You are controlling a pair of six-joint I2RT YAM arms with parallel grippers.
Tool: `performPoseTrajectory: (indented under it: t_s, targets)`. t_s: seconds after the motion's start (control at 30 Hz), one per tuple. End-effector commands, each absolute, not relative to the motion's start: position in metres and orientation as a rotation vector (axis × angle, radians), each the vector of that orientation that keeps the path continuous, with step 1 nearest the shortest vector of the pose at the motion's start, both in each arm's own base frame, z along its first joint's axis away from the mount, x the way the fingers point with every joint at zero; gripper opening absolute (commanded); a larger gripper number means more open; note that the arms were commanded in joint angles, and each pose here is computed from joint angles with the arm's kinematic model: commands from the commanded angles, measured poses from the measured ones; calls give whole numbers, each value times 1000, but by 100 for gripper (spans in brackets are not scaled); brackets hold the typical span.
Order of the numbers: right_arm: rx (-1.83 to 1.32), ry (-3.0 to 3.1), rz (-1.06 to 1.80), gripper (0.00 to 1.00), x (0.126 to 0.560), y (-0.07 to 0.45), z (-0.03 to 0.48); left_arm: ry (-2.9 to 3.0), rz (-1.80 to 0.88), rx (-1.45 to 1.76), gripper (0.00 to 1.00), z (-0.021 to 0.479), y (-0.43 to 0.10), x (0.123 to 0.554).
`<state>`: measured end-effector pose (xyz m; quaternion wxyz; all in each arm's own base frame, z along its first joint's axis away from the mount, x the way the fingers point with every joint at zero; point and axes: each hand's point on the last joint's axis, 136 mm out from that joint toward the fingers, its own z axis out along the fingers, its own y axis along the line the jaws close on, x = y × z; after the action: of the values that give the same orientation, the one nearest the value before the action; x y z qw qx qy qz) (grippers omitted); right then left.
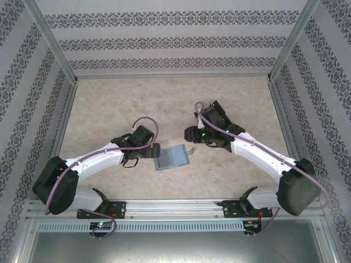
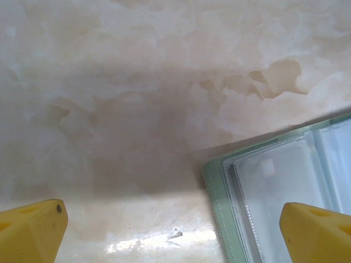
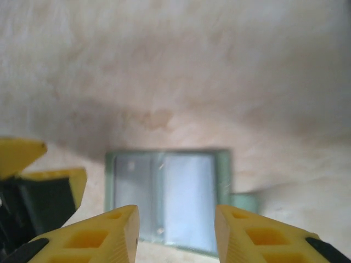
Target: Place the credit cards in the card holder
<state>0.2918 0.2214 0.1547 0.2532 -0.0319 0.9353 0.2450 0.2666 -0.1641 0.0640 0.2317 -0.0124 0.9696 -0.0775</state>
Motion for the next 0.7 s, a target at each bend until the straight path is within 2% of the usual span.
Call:
performPoseTrajectory:
  t_s: [0.0,0.1,0.27,0.67]
  targets:
    - [-127,2649,258,41,292,158,140,2635,-221,-6,100,71,-171,273]
    - [-168,2671,-17,40,302,125,137,2639,-209,3,100,71,-169,272]
    - [-242,2670,-311,36,315,99,137,2643,-208,4,100,72,-169,271]
    - [-316,2688,-499,35,330,86,119,2645,-206,5,100,72,-169,271]
